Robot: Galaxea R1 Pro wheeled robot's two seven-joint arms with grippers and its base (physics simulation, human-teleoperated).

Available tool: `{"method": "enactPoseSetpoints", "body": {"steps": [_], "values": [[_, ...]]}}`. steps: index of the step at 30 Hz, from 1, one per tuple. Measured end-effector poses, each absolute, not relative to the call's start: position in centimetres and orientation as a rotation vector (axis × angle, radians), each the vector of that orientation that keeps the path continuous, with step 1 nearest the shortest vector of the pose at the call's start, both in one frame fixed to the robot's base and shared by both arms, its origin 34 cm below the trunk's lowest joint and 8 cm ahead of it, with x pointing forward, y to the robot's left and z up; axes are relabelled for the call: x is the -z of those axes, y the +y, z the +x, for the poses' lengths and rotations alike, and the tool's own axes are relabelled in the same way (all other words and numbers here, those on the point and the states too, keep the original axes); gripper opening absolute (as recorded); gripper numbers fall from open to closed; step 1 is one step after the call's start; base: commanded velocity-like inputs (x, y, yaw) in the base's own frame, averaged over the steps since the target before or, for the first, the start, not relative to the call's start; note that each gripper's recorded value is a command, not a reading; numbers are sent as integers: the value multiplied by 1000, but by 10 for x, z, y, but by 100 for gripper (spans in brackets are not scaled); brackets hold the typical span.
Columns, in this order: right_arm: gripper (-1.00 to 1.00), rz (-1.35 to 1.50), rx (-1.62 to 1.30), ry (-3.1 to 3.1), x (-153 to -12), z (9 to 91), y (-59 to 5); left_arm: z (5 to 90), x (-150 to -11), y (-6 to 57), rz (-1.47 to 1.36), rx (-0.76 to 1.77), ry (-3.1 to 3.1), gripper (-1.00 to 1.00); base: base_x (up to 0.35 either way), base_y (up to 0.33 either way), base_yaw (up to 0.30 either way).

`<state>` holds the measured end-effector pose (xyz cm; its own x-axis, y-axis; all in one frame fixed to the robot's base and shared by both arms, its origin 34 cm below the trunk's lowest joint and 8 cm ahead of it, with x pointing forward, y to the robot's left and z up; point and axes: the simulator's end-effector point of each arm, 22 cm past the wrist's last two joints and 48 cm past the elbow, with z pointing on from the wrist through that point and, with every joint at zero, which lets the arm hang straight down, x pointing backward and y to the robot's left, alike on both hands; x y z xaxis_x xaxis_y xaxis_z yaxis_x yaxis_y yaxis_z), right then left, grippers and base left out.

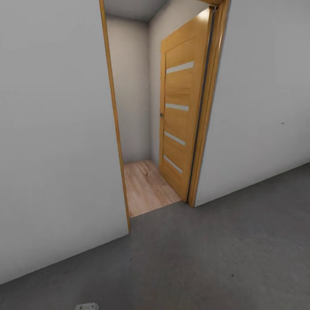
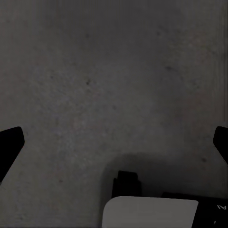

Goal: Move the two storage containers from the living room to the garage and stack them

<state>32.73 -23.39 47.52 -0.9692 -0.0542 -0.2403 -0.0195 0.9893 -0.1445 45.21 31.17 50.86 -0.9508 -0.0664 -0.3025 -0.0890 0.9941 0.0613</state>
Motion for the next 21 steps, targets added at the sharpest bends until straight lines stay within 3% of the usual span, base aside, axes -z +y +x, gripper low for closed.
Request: {"method": "enactPoseSetpoints", "body": {"steps": [11, 21], "values": [[100, -54, 207, 2888, -475, 327, -233, 452, -509, 312, -113, -106, 2833, 100, 298, -92, -180], [100, -54, 209, 2889, -475, 327, -233, 452, -509, 312, -113, -106, 2833, 100, 298, -92, -5]]}}
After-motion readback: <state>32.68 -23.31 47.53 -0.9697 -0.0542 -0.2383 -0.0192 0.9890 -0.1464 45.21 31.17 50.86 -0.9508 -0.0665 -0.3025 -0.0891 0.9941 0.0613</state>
